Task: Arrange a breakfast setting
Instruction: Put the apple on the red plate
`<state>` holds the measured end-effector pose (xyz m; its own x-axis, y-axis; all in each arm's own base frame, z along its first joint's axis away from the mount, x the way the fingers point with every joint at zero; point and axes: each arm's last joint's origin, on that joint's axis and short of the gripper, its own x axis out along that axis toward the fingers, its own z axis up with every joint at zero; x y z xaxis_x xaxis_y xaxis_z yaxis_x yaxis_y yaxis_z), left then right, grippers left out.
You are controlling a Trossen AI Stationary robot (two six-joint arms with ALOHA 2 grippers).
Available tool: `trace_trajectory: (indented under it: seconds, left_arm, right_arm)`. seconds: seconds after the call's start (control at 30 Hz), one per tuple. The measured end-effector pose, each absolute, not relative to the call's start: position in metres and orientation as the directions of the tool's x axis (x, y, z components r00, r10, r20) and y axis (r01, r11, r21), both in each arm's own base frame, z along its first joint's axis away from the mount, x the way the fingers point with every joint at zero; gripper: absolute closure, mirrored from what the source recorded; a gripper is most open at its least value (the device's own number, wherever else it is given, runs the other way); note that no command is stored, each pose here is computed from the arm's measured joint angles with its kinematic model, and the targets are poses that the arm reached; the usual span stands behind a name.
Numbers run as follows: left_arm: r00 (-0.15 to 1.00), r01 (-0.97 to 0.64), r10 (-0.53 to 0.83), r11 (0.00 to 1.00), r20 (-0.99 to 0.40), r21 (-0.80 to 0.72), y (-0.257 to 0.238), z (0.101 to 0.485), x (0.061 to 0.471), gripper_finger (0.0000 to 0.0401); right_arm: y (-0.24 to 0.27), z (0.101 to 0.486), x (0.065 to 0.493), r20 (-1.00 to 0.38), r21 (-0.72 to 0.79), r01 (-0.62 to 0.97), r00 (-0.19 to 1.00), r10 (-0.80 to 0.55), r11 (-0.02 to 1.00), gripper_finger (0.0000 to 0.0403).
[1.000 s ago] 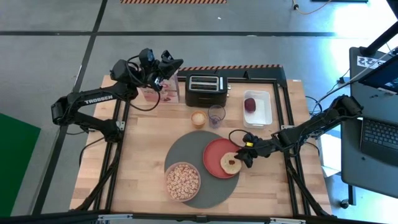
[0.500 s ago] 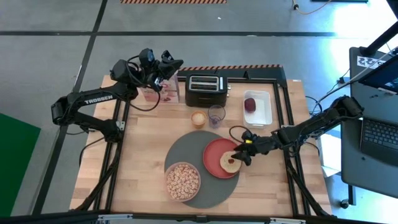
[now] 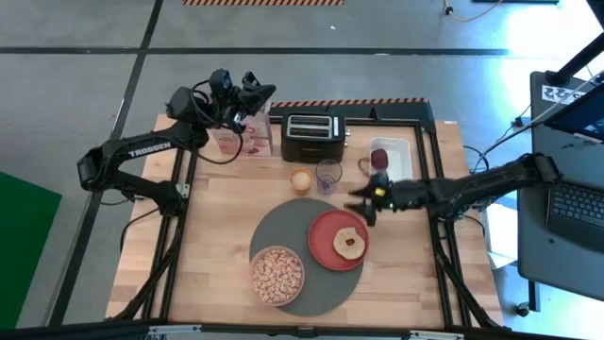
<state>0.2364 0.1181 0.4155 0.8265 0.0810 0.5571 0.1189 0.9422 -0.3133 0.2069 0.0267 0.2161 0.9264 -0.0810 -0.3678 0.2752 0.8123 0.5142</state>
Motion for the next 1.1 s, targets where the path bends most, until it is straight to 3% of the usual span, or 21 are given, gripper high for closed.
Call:
trace_trajectory:
  seconds: [0.17,0.27,0.37,0.43,0.6,0.7,0.8,0.97,1.1]
  left_arm:
    - [0.830,0.104,0.084,0.947,0.551,-0.302,0.126,0.415,0.232,0.0401]
    - [0.829,0.092,0.095,0.949,0.551,-0.302,0.130,0.415,0.230,0.0401]
    - [0.828,0.084,0.102,0.950,0.551,-0.302,0.132,0.415,0.229,0.0401]
    - [0.828,0.082,0.103,0.950,0.551,-0.302,0.132,0.415,0.229,0.0401]
    - [0.828,0.081,0.104,0.950,0.551,-0.302,0.132,0.415,0.229,0.0401]
    - [0.828,0.081,0.104,0.950,0.551,-0.302,0.132,0.415,0.229,0.0401]
    - [0.828,0.081,0.104,0.950,0.550,-0.302,0.132,0.415,0.229,0.0401]
    - [0.834,0.110,0.082,0.944,0.545,-0.310,0.131,0.415,0.229,0.0401]
    - [0.842,0.141,0.047,0.943,0.538,-0.303,0.129,0.415,0.230,0.0401]
  right_arm:
    - [0.006,0.271,0.205,-0.345,0.105,0.420,0.865,-0.363,0.901,0.0118]
    - [-0.009,0.292,0.192,-0.458,-0.112,0.580,0.690,-0.560,0.807,0.0118]
    - [-0.027,0.299,0.173,-0.557,-0.162,0.732,0.486,-0.674,0.662,0.0124]
    - [-0.040,0.297,0.165,-0.617,-0.141,0.772,0.421,-0.665,0.620,0.0131]
    - [-0.079,0.285,0.156,-0.746,-0.036,0.732,0.434,-0.505,0.680,0.0133]
    - [-0.103,0.272,0.155,-0.783,0.091,0.742,0.465,-0.412,0.665,0.0114]
    - [-0.124,0.261,0.150,-0.818,0.195,0.793,0.456,-0.350,0.578,0.0087]
    - [-0.142,0.245,0.155,-0.856,0.206,0.821,0.415,-0.308,0.532,0.0052]
    - [-0.150,0.232,0.165,-0.878,0.211,0.831,0.392,-0.273,0.515,0.0052]
